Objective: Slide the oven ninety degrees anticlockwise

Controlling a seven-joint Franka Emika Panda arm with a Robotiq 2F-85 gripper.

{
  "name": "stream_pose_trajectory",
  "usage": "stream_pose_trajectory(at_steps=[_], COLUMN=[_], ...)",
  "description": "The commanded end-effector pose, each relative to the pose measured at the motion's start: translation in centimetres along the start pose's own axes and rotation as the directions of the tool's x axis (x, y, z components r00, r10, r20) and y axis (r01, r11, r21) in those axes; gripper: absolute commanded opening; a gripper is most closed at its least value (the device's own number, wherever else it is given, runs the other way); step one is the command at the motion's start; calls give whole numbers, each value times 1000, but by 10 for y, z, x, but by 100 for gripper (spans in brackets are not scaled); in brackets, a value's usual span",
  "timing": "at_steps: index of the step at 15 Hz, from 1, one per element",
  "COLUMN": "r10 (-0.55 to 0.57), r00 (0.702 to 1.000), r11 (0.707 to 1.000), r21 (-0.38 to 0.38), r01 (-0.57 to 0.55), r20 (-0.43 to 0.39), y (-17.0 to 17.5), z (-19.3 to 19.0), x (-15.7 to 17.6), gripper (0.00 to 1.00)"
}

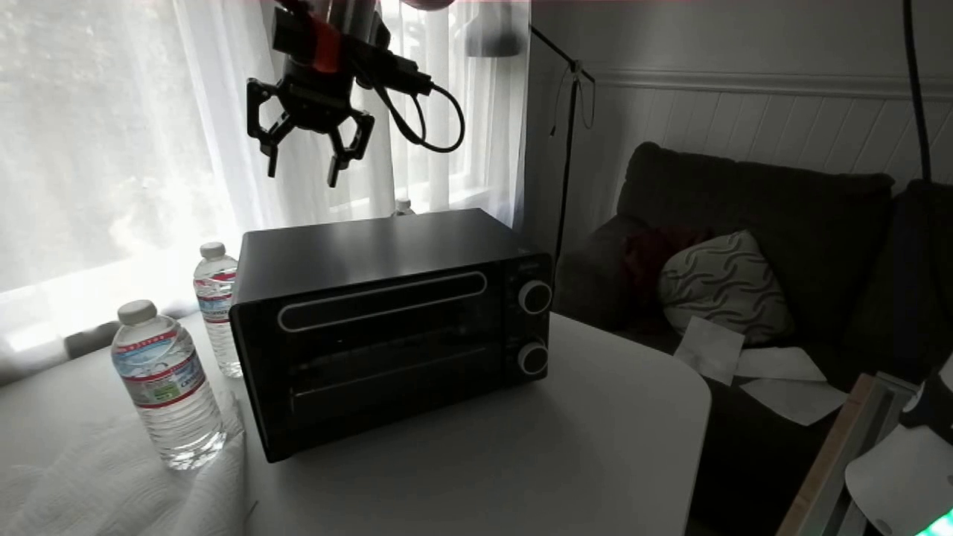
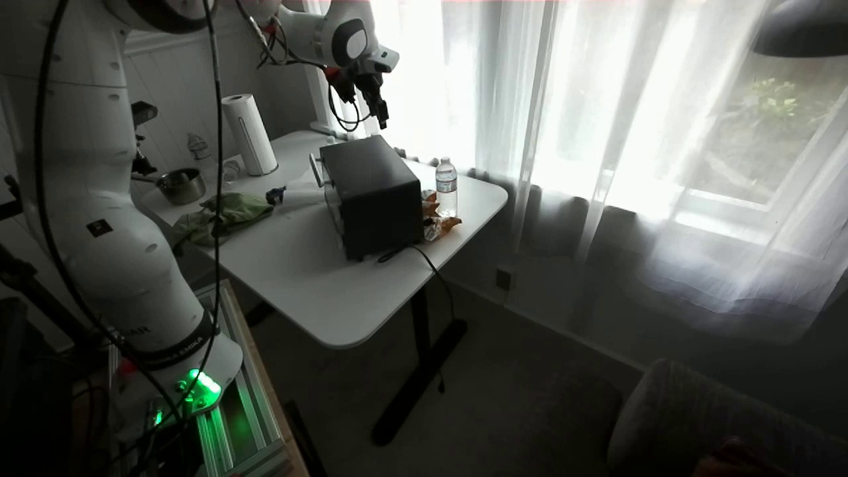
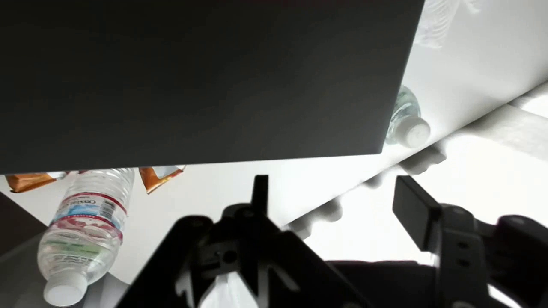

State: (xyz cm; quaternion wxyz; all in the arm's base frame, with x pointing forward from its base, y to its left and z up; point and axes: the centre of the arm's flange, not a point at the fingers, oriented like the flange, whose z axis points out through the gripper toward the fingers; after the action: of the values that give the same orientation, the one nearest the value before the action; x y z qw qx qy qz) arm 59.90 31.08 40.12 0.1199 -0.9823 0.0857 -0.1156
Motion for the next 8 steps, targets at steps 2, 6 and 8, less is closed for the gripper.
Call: stream_pose_trajectory(at_steps=[2, 6, 8], r10=[-8, -4, -18], r00=[996, 994, 993], r11=[1000, 999, 997], r21=[7, 48, 77], r01=[9, 9, 26], r20=[-85, -111, -113], y=[-16, -21, -24], z=[36, 57, 64], x=[17, 17, 15], gripper=[38, 9, 0])
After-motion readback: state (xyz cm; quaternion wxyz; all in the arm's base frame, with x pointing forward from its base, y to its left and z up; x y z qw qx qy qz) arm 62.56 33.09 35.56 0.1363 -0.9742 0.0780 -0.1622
